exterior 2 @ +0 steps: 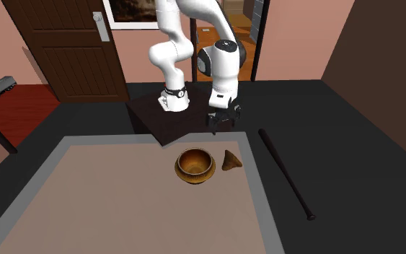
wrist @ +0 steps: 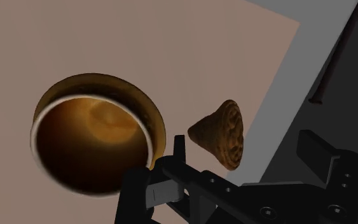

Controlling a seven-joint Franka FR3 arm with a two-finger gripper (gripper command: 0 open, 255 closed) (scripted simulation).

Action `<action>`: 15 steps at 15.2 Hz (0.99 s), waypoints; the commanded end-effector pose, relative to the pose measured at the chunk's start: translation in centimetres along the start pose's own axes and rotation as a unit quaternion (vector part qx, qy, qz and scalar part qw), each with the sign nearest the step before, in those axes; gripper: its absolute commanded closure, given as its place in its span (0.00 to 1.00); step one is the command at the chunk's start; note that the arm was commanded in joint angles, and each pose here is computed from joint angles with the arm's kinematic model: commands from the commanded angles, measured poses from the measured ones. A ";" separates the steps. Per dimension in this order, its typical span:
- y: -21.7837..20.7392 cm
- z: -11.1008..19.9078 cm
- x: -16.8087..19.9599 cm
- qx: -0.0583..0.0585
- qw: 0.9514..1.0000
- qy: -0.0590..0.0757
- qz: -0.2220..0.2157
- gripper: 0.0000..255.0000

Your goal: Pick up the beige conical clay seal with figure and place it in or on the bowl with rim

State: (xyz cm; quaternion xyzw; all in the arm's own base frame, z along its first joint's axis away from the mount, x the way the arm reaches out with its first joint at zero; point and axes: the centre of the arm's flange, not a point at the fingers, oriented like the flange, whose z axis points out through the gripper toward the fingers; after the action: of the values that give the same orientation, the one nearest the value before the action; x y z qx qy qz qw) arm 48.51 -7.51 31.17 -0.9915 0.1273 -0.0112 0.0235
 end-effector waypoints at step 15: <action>-0.3 10.2 4.4 0.013 1.000 0.005 0.018 0.00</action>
State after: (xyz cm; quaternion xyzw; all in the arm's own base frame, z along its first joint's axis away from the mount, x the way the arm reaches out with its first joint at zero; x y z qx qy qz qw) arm 53.13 -7.87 21.18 -0.9886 0.1450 -0.0171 0.0356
